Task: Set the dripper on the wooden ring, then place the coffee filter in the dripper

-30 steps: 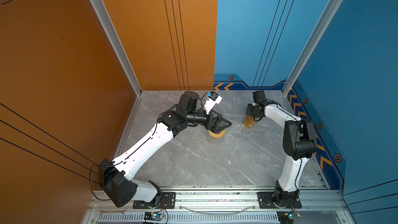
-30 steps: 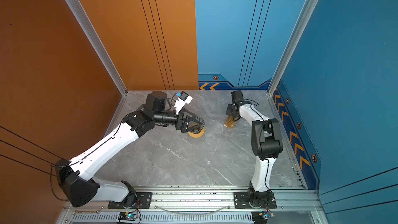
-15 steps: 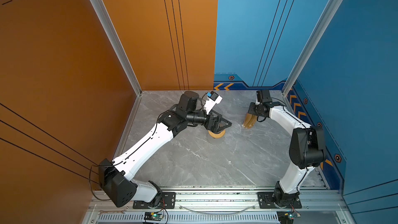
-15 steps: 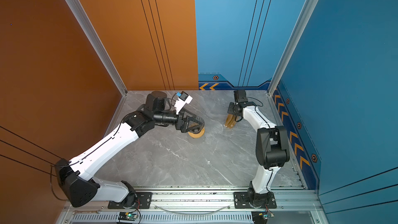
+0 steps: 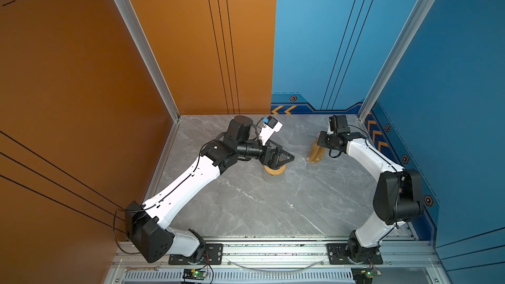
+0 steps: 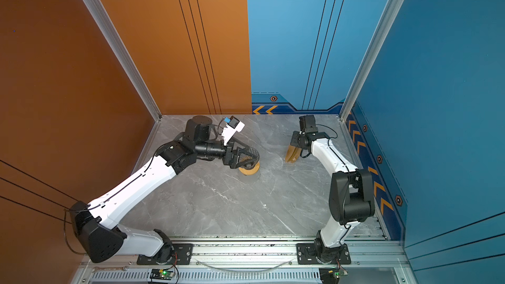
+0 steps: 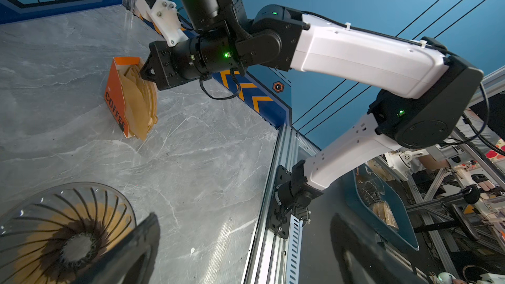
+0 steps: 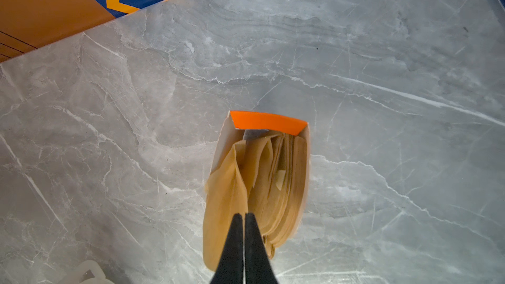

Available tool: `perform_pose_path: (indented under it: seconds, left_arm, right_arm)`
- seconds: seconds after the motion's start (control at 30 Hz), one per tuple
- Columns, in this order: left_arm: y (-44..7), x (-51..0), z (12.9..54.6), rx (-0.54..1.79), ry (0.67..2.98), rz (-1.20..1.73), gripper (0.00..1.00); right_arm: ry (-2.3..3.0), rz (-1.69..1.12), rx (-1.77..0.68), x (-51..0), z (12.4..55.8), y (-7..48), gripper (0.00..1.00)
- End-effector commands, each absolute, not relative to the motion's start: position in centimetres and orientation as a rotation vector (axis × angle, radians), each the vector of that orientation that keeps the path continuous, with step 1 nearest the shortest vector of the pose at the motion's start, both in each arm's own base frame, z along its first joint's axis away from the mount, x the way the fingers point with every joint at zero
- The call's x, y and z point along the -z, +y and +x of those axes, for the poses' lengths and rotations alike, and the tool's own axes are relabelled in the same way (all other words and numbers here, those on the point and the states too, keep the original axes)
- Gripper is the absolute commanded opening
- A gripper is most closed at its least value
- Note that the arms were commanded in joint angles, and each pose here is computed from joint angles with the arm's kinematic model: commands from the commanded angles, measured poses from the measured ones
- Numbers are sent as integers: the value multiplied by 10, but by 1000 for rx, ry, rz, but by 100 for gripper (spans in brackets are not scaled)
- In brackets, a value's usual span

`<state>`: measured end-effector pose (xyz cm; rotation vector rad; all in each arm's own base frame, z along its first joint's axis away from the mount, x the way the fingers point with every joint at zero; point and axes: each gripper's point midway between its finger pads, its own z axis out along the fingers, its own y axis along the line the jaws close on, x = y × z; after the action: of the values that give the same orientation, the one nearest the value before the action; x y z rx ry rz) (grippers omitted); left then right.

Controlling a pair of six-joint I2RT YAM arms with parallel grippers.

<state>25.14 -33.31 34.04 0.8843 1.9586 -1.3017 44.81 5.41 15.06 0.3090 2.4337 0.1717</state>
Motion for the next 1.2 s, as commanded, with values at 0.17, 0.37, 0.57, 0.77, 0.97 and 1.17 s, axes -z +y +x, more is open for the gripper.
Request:
perform_pose_path:
  seconds: [0.17, 0.37, 0.57, 0.77, 0.97, 1.17]
  left_arm:
    - [-336, -346, 243, 1315, 1948, 909, 98]
    - [-335, -348, 240, 1304, 1931, 926, 98]
    - [-338, -343, 241, 1315, 1944, 931, 98]
    - [-342, -337, 239, 1309, 1958, 940, 98]
    - [-343, -334, 239, 1289, 1969, 953, 98]
    - [-342, -337, 233, 1253, 1961, 976, 98]
  right_arm:
    - [2424, 258, -187, -162, 404, 68, 9]
    - [2414, 237, -214, -163, 370, 86, 43]
    - [2413, 271, -267, -170, 358, 81, 55]
    - [2447, 206, -264, -173, 368, 75, 50]
    - [2504, 159, -242, -171, 396, 67, 34]
    - [2530, 164, -224, -168, 430, 58, 22]
